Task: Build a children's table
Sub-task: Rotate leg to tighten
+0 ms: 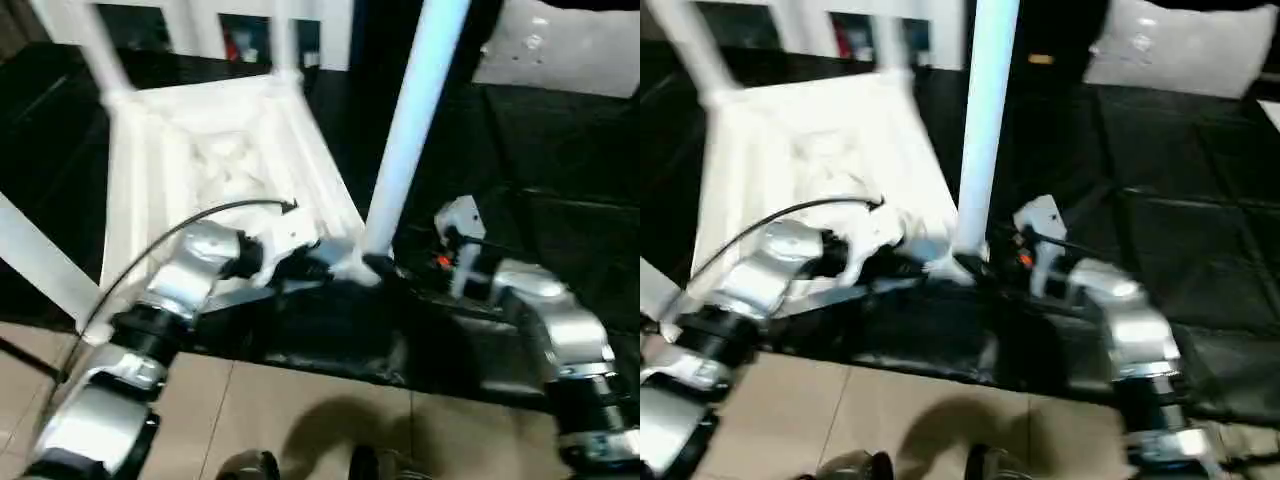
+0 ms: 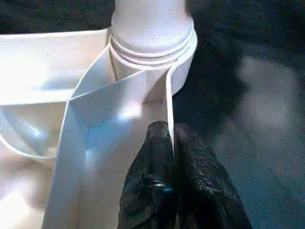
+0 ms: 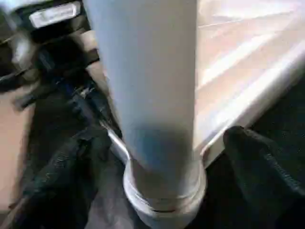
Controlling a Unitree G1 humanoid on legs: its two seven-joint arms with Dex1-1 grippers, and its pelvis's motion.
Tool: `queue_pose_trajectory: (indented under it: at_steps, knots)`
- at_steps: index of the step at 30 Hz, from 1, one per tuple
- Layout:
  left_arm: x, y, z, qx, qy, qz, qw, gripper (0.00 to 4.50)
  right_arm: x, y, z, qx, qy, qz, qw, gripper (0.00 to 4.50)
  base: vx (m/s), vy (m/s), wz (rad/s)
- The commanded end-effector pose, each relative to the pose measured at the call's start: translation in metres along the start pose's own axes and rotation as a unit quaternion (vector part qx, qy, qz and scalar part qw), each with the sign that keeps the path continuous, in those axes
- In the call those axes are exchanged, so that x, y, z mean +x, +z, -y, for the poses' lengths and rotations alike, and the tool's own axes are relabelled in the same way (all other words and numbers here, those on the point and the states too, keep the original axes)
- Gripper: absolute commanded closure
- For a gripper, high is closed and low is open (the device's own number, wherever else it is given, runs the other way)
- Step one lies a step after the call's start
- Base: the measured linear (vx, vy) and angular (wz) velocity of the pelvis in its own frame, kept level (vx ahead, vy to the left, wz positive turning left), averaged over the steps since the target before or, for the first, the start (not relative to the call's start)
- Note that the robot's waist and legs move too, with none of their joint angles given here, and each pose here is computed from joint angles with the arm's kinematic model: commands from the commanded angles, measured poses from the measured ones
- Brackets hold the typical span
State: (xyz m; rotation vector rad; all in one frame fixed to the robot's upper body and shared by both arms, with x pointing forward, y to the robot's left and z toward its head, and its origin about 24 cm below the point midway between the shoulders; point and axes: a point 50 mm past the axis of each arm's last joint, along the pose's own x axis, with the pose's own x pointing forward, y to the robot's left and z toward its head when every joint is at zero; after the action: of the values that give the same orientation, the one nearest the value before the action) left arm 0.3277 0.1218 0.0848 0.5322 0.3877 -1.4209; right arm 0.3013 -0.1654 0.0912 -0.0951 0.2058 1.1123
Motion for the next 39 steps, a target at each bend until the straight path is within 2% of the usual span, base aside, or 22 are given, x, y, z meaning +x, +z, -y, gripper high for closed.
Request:
queue_pose_trajectory:
  at_steps: [1, 6, 10, 12, 15, 17, 22, 23, 27, 28, 35, 39]
  knots:
    - [0.007, -0.002, 0.013, 0.027, -0.093, -0.016, 0.995, 4.50, -0.006, 0.005, -0.001, -0.011, 0.062, -0.008, 0.998, 0.06, 0.000, 0.000, 0.00]
    - [0.003, -0.005, 0.016, 0.043, -0.131, -0.035, 0.990, 4.50, -0.011, 0.007, 0.000, -0.014, 0.108, -0.029, 0.994, 0.06, 0.000, 0.000, 0.00]
    - [0.001, -0.005, 0.018, 0.067, -0.175, -0.055, 0.981, 4.50, -0.013, 0.005, -0.003, -0.031, 0.177, -0.069, 0.981, 0.06, 0.000, 0.000, 0.00]
    - [0.001, -0.004, 0.018, 0.078, -0.188, -0.062, 0.977, 4.50, -0.012, 0.005, -0.006, -0.027, 0.218, -0.078, 0.972, 0.06, 0.000, 0.000, 0.00]
    - [0.003, -0.003, 0.018, 0.081, -0.194, -0.060, 0.976, 4.50, -0.009, 0.006, -0.007, -0.026, 0.237, -0.078, 0.968, 0.06, 0.000, 0.000, 0.00]
    - [0.003, -0.002, 0.019, 0.085, -0.199, -0.061, 0.974, 4.50, -0.007, 0.006, -0.007, -0.025, 0.241, -0.074, 0.967, 0.32, 0.000, 0.000, 0.00]
    - [0.005, -0.001, 0.020, 0.092, -0.210, -0.059, 0.972, 4.50, 0.003, 0.006, -0.006, -0.026, 0.253, -0.069, 0.965, 0.52, 0.000, 0.000, 0.00]
    - [0.005, -0.001, 0.020, 0.093, -0.212, -0.060, 0.971, 4.50, 0.005, 0.005, -0.006, -0.025, 0.258, -0.070, 0.963, 0.67, 0.000, 0.000, 0.00]
    - [0.004, -0.002, 0.021, 0.095, -0.216, -0.062, 0.970, 4.50, 0.008, 0.005, -0.007, -0.016, 0.272, -0.071, 0.959, 0.83, 0.000, 0.000, 0.00]
    - [0.004, -0.002, 0.021, 0.095, -0.216, -0.062, 0.970, 4.50, 0.009, 0.005, -0.007, -0.009, 0.277, -0.073, 0.958, 1.07, 0.000, 0.000, 0.00]
    - [0.003, -0.003, 0.020, 0.096, -0.215, -0.065, 0.970, 4.50, 0.012, 0.003, -0.008, 0.001, 0.290, -0.074, 0.954, 1.35, 0.000, 0.000, 0.00]
    - [0.001, -0.004, 0.020, 0.093, -0.213, -0.065, 0.970, 4.50, 0.014, 0.003, -0.009, 0.008, 0.297, -0.072, 0.952, 1.73, 0.000, 0.000, 0.00]
